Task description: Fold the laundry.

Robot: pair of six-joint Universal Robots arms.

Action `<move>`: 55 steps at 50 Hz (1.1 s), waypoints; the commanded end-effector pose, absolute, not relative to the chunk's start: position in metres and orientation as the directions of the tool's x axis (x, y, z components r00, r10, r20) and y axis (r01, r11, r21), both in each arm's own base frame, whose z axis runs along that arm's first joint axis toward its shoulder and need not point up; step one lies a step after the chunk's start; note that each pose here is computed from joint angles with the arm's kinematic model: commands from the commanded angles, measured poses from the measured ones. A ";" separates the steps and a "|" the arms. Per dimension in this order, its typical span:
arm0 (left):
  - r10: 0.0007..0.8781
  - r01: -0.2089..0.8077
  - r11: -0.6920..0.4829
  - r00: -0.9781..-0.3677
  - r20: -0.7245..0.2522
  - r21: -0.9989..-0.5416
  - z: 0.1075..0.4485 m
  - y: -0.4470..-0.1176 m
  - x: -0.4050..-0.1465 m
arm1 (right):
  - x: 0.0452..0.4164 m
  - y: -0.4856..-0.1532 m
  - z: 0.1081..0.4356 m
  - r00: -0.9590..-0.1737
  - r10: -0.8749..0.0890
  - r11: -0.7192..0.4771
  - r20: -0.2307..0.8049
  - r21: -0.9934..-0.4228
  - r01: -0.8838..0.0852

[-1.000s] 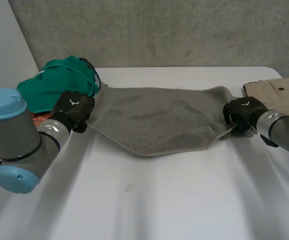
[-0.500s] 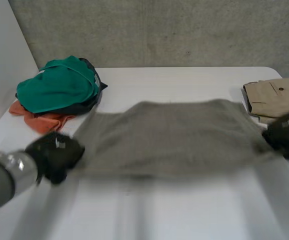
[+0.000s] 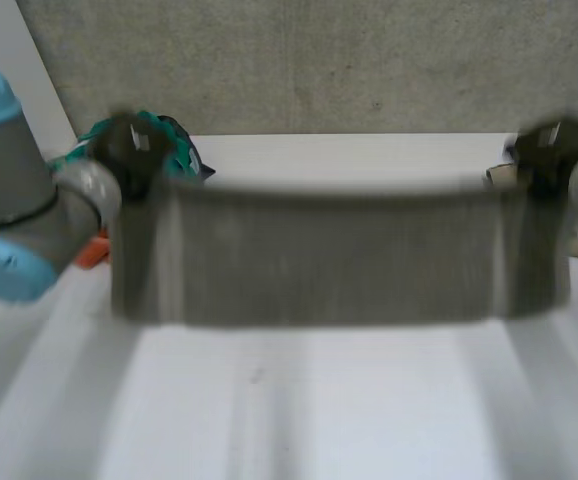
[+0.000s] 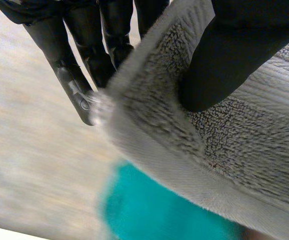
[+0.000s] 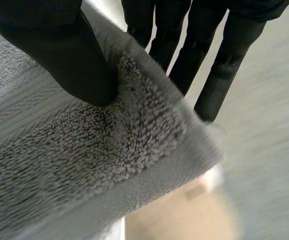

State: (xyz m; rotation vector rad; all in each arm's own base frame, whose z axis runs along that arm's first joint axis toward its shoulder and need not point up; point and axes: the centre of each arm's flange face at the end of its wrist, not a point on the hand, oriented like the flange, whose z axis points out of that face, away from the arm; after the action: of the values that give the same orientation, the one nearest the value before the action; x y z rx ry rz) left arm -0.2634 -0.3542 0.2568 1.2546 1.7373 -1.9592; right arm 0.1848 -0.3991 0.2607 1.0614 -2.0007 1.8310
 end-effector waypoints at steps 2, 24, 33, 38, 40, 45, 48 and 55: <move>0.040 0.347 -0.612 -0.884 -0.466 -0.710 0.370 -0.393 -0.258 | 0.185 -0.428 0.381 -0.920 -0.030 -0.544 0.390 -0.779 -0.313; 0.369 0.363 -0.274 -0.815 -0.446 -0.890 0.242 -0.375 -0.264 | 0.203 -0.417 0.256 -0.822 -0.290 -0.195 0.490 -0.871 -0.450; 0.548 0.539 -0.021 -0.699 -0.460 -0.842 0.179 -0.305 -0.257 | 0.187 -0.372 0.198 -0.716 -0.457 0.063 0.527 -0.784 -0.618; 0.653 0.672 0.057 -0.584 -0.481 -0.738 0.173 -0.242 -0.239 | 0.155 -0.327 0.198 -0.639 -0.565 0.217 0.522 -0.653 -0.725; 0.676 0.705 0.066 -0.552 -0.489 -0.706 0.175 -0.225 -0.234 | 0.146 -0.311 0.199 -0.610 -0.605 0.256 0.511 -0.601 -0.757; 0.788 0.831 0.124 -0.414 -0.455 -0.542 0.176 -0.171 -0.212 | 0.117 -0.265 0.203 -0.449 -0.750 0.266 0.485 -0.401 -0.877; 0.824 0.857 0.145 -0.381 -0.419 -0.494 0.178 -0.162 -0.206 | 0.110 -0.265 0.205 -0.392 -0.760 0.213 0.518 -0.370 -0.904; 0.769 0.825 0.103 -0.420 -0.481 -0.556 0.185 -0.206 -0.222 | 0.124 -0.296 0.189 -0.445 -0.730 0.205 0.519 -0.455 -0.866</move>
State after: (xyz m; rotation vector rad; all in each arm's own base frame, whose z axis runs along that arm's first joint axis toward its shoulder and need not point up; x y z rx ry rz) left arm -0.2091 -0.1704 0.1821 1.7127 2.3200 -1.1034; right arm 0.1128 -0.2691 0.2024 1.5653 -2.2910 0.9591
